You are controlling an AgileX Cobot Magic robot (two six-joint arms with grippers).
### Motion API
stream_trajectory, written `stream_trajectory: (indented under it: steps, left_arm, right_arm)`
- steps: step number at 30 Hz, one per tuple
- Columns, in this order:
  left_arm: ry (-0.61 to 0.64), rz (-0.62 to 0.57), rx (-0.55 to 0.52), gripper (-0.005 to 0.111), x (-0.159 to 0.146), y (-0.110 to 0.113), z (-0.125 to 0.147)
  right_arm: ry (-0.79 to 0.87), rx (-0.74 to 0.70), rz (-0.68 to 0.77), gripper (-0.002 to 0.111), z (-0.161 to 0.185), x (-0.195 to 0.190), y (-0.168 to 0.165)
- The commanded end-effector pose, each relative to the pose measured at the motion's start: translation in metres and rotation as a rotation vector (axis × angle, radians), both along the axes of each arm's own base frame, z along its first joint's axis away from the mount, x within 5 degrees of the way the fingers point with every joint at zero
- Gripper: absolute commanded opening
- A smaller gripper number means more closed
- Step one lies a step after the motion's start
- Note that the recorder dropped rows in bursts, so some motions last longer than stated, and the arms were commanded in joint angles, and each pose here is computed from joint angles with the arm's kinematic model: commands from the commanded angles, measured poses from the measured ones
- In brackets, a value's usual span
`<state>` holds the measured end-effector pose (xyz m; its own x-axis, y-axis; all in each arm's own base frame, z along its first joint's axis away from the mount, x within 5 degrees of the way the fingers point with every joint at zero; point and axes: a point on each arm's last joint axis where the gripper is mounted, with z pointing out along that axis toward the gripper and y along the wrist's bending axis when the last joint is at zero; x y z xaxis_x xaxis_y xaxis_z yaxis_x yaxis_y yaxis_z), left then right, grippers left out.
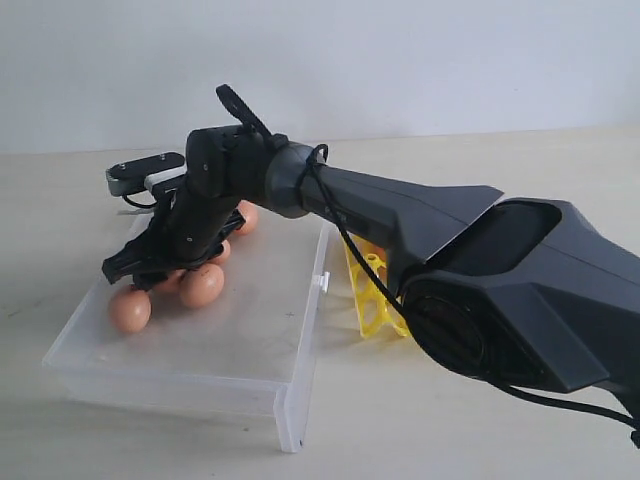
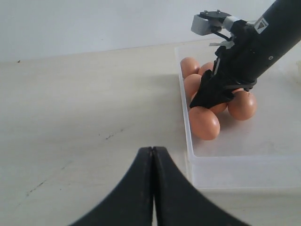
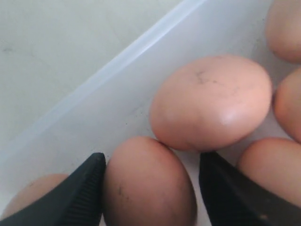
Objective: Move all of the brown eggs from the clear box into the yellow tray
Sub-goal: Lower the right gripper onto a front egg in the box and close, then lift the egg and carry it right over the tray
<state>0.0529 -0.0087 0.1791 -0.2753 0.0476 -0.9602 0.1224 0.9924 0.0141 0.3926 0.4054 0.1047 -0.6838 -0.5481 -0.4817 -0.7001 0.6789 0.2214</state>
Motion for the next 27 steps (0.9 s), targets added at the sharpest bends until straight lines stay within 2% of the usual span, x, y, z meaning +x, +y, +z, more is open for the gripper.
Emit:
stream_trajectory:
  steps: [1, 5, 7, 10, 11, 16, 21, 24, 27]
  left_arm:
    - [-0.019, 0.003, -0.004, 0.000, 0.000, 0.000, 0.002]
    - [-0.019, 0.003, -0.004, 0.000, 0.000, 0.000, 0.002]
    - [-0.019, 0.003, -0.004, 0.000, 0.000, 0.000, 0.002]
    - [-0.019, 0.003, -0.004, 0.000, 0.000, 0.000, 0.002]
    - [-0.019, 0.003, -0.004, 0.000, 0.000, 0.000, 0.002]
    - [-0.019, 0.003, -0.004, 0.000, 0.000, 0.000, 0.002]
    - [-0.019, 0.003, -0.004, 0.000, 0.000, 0.000, 0.002]
    - [-0.019, 0.003, -0.004, 0.000, 0.000, 0.000, 0.002]
    - [-0.019, 0.003, -0.004, 0.000, 0.000, 0.000, 0.002]
  right_arm:
    - [-0.007, 0.027, -0.007, 0.055, 0.000, -0.001, 0.004]
    - [-0.012, 0.039, -0.010, 0.052, 0.003, -0.001, 0.005]
    - [-0.012, 0.042, -0.011, 0.040, 0.004, -0.001, 0.005]
    - [-0.021, 0.045, -0.004, 0.005, 0.008, -0.001, 0.005]
    - [-0.028, 0.044, 0.006, 0.001, 0.010, -0.001, 0.005]
    - [-0.085, 0.079, 0.021, 0.000, 0.039, 0.000, 0.005]
    - [-0.230, 0.157, 0.026, 0.000, 0.098, -0.001, 0.005]
    - [-0.281, 0.178, 0.047, 0.000, 0.126, -0.011, 0.007]
    - [-0.311, 0.147, 0.095, 0.000, 0.138, -0.026, 0.010]
